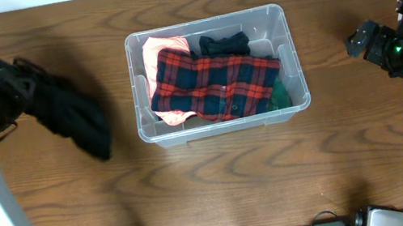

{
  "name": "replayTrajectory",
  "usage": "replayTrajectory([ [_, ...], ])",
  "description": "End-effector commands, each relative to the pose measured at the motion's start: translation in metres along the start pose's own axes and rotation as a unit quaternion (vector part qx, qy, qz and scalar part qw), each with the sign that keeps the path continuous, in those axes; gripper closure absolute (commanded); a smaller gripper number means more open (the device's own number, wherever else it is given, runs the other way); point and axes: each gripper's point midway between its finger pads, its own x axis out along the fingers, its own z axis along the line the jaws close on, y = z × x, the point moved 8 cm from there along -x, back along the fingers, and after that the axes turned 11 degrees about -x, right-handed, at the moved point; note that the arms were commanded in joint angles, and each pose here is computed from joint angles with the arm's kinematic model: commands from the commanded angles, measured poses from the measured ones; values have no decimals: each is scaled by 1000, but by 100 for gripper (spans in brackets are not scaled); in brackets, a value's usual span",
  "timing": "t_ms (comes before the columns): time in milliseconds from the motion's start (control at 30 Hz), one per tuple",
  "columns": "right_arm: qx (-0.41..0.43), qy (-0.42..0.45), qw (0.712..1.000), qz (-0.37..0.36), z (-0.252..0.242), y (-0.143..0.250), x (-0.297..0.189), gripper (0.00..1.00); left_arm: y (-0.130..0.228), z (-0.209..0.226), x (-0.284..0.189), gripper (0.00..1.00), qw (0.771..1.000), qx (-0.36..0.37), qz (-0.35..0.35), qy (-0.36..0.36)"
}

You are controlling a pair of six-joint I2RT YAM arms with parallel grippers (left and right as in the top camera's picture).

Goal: Pack container
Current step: 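Lift the black garment and carry it over the bin with left gripper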

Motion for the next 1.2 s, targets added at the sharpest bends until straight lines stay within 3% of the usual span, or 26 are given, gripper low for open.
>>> replayTrajectory([
  [0,-5,4,1000,-1,-3,-1,-1,1,27,-59,-54,94,994,40,-38,92],
  [233,-5,4,1000,-1,-3,-1,-1,1,79,-156,-101,94,953,129,-46,269],
  [500,-6,4,1000,-1,-3,-1,-1,1,125,-255,-43,94,927,168,-45,332],
  [667,-6,4,1000,-1,-3,-1,-1,1,163,-287,24,94,947,156,-56,274],
  [767,-6,4,1000,-1,-3,-1,-1,1,187,-285,60,94,966,148,-63,201],
  [900,-6,4,1000,-1,-3,-1,-1,1,214,-274,93,94,975,177,-59,120],
  [1167,-5,4,1000,-1,-3,-1,-1,1,225,-237,94,94,977,209,-37,2],
])
